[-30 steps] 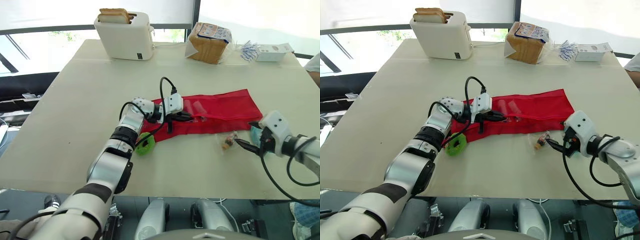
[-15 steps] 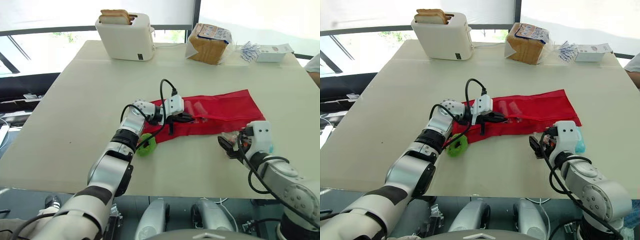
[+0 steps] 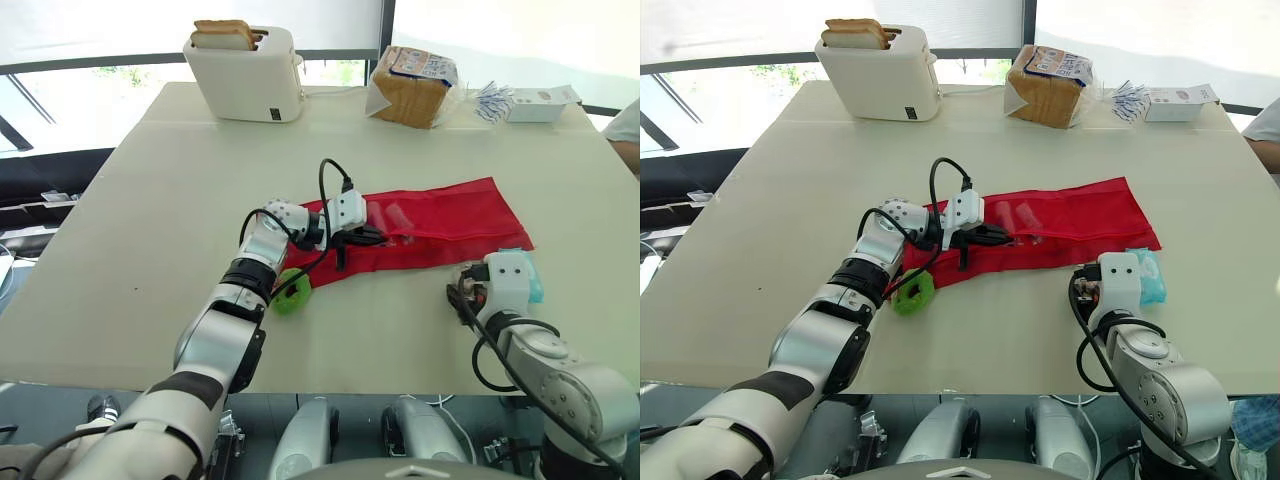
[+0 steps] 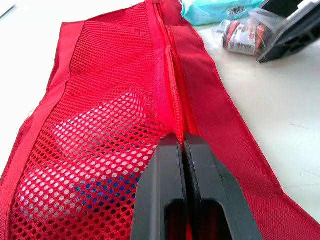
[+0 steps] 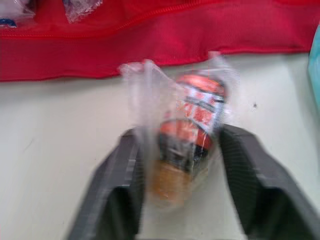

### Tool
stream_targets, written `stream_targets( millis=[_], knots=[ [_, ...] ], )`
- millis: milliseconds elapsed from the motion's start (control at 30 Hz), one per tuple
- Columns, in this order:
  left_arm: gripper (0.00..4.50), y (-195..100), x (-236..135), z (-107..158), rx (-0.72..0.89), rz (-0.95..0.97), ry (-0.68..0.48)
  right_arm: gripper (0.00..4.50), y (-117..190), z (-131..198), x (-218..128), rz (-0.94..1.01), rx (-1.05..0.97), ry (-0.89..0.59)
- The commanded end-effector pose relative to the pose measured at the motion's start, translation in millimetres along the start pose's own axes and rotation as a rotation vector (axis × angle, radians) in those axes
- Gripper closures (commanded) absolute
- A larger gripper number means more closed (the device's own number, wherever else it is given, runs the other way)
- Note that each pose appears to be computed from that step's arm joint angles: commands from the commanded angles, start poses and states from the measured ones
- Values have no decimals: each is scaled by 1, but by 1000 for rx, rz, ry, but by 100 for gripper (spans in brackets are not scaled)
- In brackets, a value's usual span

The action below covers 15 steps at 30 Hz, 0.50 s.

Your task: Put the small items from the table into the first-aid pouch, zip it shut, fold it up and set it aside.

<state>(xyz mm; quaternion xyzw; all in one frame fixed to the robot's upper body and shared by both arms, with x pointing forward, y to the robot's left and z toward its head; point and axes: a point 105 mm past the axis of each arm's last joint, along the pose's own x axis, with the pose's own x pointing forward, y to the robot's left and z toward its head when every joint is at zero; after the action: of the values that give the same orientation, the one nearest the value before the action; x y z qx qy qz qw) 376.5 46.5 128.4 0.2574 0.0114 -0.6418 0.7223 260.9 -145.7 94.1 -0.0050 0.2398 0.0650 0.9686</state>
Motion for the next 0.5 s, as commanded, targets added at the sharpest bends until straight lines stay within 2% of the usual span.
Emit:
stream_targets(
  millis=[33, 233, 500],
  knots=[
    [450, 5, -1, 12, 33, 11, -33, 355, 8, 15, -9, 67, -93, -88],
    [450, 6, -1, 15, 5, 19, -59, 355, 22, 32, -10, 204, -163, -154],
    [450, 4, -2, 21, 4, 8, -83, 355, 20, 44, 46, 192, -146, -120]
  ],
)
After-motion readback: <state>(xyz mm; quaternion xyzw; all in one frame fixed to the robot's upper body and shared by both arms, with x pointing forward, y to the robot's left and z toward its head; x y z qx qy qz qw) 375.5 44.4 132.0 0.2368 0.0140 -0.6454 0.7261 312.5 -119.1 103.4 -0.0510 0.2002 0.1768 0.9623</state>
